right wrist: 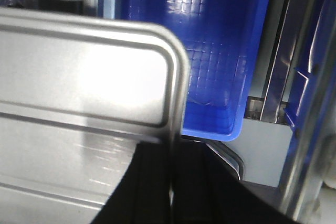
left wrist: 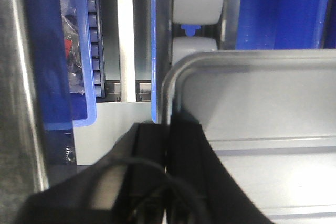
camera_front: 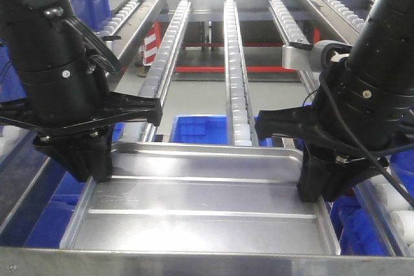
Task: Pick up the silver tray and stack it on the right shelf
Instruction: 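Close both grippers on the silver tray's side rims, then lift the silver tray up off the rack with both grippers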
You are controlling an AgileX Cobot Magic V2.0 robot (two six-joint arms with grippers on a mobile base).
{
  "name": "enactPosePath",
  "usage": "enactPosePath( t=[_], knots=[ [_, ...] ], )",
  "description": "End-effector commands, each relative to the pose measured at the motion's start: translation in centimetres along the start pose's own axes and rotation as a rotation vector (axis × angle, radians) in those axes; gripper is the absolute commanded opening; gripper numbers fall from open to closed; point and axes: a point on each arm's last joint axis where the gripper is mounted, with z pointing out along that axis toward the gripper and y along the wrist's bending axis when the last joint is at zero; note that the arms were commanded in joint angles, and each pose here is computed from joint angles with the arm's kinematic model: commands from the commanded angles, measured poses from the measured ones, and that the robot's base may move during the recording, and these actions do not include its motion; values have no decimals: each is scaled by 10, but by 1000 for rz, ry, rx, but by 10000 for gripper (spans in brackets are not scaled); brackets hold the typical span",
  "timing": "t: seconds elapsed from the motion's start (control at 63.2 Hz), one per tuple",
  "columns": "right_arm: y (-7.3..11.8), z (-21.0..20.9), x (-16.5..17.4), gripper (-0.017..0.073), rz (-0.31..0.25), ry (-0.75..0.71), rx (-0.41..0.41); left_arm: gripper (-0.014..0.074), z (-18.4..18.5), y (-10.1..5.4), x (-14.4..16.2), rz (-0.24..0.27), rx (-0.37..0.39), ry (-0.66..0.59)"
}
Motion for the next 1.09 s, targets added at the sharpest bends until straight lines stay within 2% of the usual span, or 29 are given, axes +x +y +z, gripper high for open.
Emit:
enactPosePath(
  t=[0.0, 0.38, 0.475, 0.76, 1.077],
  knots=[
    [5, -3, -12, 56, -44, -118, -37, -101, -9, -2, -12, 19, 29, -95],
    [22, -29, -50, 56, -127, -235, -46, -101, -42, -13, -48, 78, 19, -236],
    [25, -36, -58, 56, -131, -265, -52, -101, -48, -13, -54, 87, 8, -256],
    [29, -50, -66, 56, -130, -278, -54, -101, -60, -11, -60, 81, 0, -280],
    [28, -99, -59, 56, -131, -339, -79, -101, -114, 0, -51, 53, 25, -358]
  ],
)
